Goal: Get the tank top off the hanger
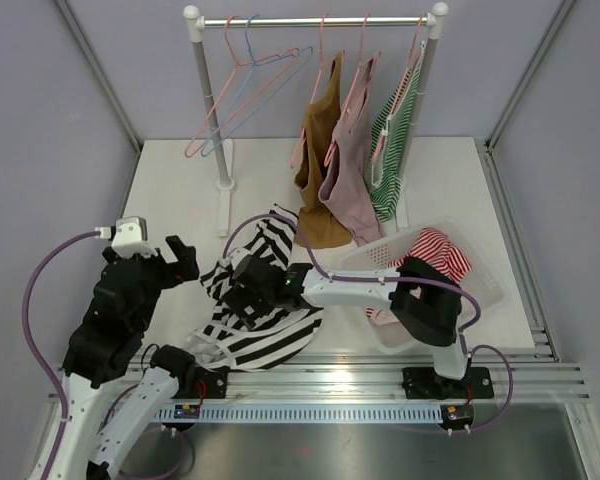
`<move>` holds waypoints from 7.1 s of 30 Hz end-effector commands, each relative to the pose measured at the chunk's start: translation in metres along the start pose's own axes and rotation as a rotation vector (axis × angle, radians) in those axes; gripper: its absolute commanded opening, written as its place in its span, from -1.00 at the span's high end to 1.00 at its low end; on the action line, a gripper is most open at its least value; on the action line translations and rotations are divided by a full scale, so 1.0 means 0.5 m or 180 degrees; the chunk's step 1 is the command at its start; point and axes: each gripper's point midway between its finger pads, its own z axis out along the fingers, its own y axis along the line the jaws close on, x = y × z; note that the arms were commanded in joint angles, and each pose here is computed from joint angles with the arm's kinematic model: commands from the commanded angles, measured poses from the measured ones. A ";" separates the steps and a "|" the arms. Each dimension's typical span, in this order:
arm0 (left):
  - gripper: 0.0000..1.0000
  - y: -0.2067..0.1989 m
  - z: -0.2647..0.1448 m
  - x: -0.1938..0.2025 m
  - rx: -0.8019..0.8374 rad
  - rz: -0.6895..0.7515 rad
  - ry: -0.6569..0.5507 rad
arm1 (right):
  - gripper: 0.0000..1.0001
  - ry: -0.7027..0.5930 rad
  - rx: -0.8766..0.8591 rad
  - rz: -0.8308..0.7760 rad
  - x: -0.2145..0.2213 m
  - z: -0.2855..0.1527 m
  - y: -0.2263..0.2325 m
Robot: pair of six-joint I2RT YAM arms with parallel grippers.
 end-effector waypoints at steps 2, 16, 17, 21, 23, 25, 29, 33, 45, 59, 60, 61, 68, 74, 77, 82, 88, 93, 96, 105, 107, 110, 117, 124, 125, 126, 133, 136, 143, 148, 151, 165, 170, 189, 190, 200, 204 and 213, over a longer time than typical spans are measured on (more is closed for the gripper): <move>-0.98 0.074 -0.026 -0.052 -0.0592 -0.0224 -0.0546 | -0.99 0.0550 -0.0159 -0.0139 0.083 0.046 0.015; -0.98 0.067 -0.025 -0.041 -0.0503 -0.0206 -0.0508 | 1.00 0.0482 0.0266 -0.0151 0.086 0.077 -0.030; -0.98 0.067 -0.025 -0.041 -0.0496 -0.0209 -0.0515 | 1.00 0.0388 0.0338 -0.0144 0.068 0.064 -0.038; -0.98 0.063 -0.028 -0.042 -0.0447 -0.0218 -0.0538 | 1.00 -0.0210 0.0406 -0.0020 -0.039 -0.054 -0.046; -0.98 0.061 -0.028 -0.041 -0.0423 -0.0213 -0.0534 | 1.00 -0.0403 0.0532 0.0029 -0.064 -0.099 -0.064; -0.98 0.058 -0.028 -0.041 -0.0402 -0.0205 -0.0523 | 1.00 -0.0660 0.0605 0.0076 -0.101 -0.173 -0.077; -0.98 0.054 -0.027 -0.041 -0.0366 -0.0202 -0.0521 | 1.00 -0.1161 0.0998 0.0293 -0.152 -0.333 -0.140; -0.98 0.052 -0.026 -0.039 -0.0343 -0.0196 -0.0514 | 1.00 -0.1481 0.1467 0.0515 -0.156 -0.470 -0.211; -0.98 0.049 -0.026 -0.039 -0.0324 -0.0199 -0.0509 | 1.00 -0.1812 0.2931 0.1519 0.026 -0.747 -0.413; -0.98 0.050 -0.020 -0.035 -0.0353 -0.0185 -0.0466 | 1.00 -0.0679 0.3080 0.1961 0.167 -0.591 -0.467; -0.98 0.050 -0.020 -0.036 -0.0352 -0.0191 -0.0470 | 1.00 -0.0447 0.2930 0.1999 0.195 -0.554 -0.457; -0.98 0.050 -0.019 -0.035 -0.0359 -0.0188 -0.0463 | 1.00 -0.0449 0.2836 0.2076 0.193 -0.530 -0.457; -0.98 0.038 -0.011 -0.029 -0.0276 -0.0155 -0.0390 | 1.00 0.0135 0.2189 0.2393 0.260 -0.373 -0.442; -0.98 0.031 -0.012 -0.030 -0.0212 -0.0153 -0.0384 | 0.61 0.0049 0.2135 0.2444 0.240 -0.388 -0.443; -0.98 0.007 -0.012 -0.035 -0.0018 -0.0148 -0.0368 | -0.25 -0.0117 0.2278 0.2480 0.218 -0.448 -0.449; -0.98 -0.072 -0.018 -0.074 0.0545 -0.0214 -0.0269 | -0.62 -0.0629 0.2344 0.2387 0.183 -0.585 -0.451; -0.98 -0.222 -0.016 -0.151 0.1532 -0.0411 -0.0105 | -0.88 -0.1841 0.1310 0.2162 0.085 -0.661 -0.384; -0.98 -0.352 0.020 -0.229 0.2009 -0.0332 -0.0052 | -0.99 -0.2422 0.0474 0.2048 0.072 -0.647 -0.321; -0.98 -0.432 0.059 -0.289 0.2161 -0.0062 -0.0146 | -0.99 -0.2477 0.0361 0.2002 0.083 -0.647 -0.310; -0.98 -0.575 0.242 -0.474 0.2088 0.0400 -0.0729 | -0.99 -0.2069 -0.0121 0.1962 0.100 -0.623 -0.248; -0.98 -0.596 0.328 -0.447 0.1941 0.0506 -0.0658 | -0.97 -0.2001 -0.0177 0.1960 0.107 -0.624 -0.239; -0.97 -0.614 0.397 -0.449 0.1810 0.0595 -0.0806 | -0.94 -0.1928 -0.0292 0.1969 0.125 -0.628 -0.223; -0.37 -0.628 0.504 -0.404 0.1622 0.0702 -0.0804 | -0.90 -0.1953 -0.0439 0.1981 0.148 -0.655 -0.203; 0.40 -0.618 0.507 -0.425 0.1498 0.0703 -0.0902 | -0.89 -0.2042 -0.0416 0.1985 0.156 -0.662 -0.207; 0.46 -0.618 0.507 -0.427 0.1498 0.0718 -0.0920 | -0.88 -0.2031 -0.0432 0.1980 0.155 -0.659 -0.205; 0.51 -0.619 0.501 -0.436 0.1506 0.0722 -0.0956 | -0.87 -0.2050 -0.0459 0.1967 0.150 -0.660 -0.203; 0.81 -0.622 0.516 -0.421 0.1503 0.0791 -0.0891 | -0.85 -0.1987 -0.0495 0.1950 0.146 -0.658 -0.197; 0.63 -0.621 0.526 -0.411 0.1486 0.0807 -0.0856 | -0.85 -0.2020 -0.0468 0.1962 0.150 -0.664 -0.200; 0.09 -0.616 0.559 -0.393 0.1421 0.0935 -0.0843 | -0.85 -0.2029 -0.0410 0.1984 0.161 -0.677 -0.203; 0.32 -0.620 0.575 -0.380 0.1499 0.0949 -0.0795 | -0.84 -0.2024 -0.0411 0.1994 0.167 -0.678 -0.203; 0.61 -0.625 0.574 -0.379 0.1537 0.0930 -0.0800 | -0.84 -0.2027 -0.0373 0.1981 0.163 -0.677 -0.207; 0.66 -0.635 0.561 -0.405 0.1595 0.0854 -0.0917 | -0.83 -0.1915 -0.0438 0.1960 0.149 -0.637 -0.205; 0.61 -0.637 0.566 -0.395 0.1613 0.0881 -0.0885 | -0.83 -0.1901 -0.0430 0.1955 0.149 -0.637 -0.205; 1.00 -0.603 0.511 -0.485 0.1302 0.0690 -0.1232 | -0.83 -0.1951 -0.0418 0.1921 0.139 -0.650 -0.205; 1.00 -0.602 0.499 -0.497 0.1317 0.0582 -0.1259 | -0.84 -0.1950 -0.0407 0.1925 0.140 -0.650 -0.206; 1.00 -0.584 0.436 -0.546 0.1334 0.0562 -0.1424 | -0.83 -0.2030 -0.0428 0.1902 0.140 -0.665 -0.204; 1.00 -0.570 0.409 -0.546 0.1336 0.0581 -0.1362 | -0.84 -0.2052 -0.0437 0.1885 0.137 -0.670 -0.203; 1.00 -0.474 0.291 -0.526 0.1168 0.0453 -0.1313 | -0.95 -0.2189 -0.0356 0.1698 0.101 -0.696 -0.209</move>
